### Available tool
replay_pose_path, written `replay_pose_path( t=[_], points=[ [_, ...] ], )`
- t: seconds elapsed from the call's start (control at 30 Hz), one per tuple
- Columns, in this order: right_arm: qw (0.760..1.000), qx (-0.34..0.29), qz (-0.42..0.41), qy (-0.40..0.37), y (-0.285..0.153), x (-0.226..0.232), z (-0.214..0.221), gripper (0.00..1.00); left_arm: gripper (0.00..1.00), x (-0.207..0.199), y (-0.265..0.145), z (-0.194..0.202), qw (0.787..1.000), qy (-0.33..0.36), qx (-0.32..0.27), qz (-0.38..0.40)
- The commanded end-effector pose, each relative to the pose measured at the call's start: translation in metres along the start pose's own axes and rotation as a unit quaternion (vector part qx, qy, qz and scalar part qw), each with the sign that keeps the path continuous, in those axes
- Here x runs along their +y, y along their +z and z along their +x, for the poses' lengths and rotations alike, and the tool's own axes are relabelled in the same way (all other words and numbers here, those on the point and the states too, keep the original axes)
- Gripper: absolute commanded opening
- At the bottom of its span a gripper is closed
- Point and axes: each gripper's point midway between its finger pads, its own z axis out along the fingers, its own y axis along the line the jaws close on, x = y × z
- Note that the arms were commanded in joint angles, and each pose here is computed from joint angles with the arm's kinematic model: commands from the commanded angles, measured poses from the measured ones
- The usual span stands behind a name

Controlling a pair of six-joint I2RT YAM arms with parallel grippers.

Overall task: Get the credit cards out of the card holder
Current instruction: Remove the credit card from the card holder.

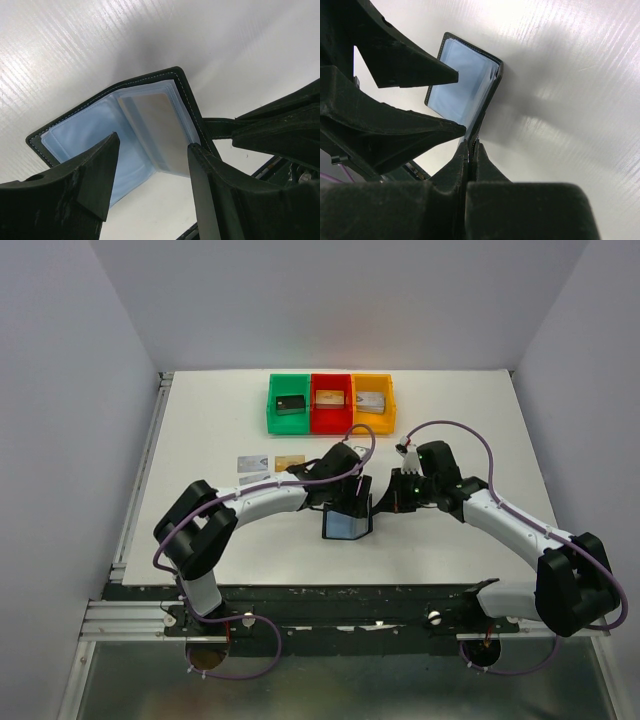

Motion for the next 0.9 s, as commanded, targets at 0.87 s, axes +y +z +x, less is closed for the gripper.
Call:
replay_pose_path(
  t=[0.87],
  points=[
    [1.000,-0.003,-0.011,-0.005,0.0002,0.0023,-0.0028,0.00,0.70,-0.0181,-0.0018,-0.0040,1.000,0.026,-0.003,0.013]
  ],
)
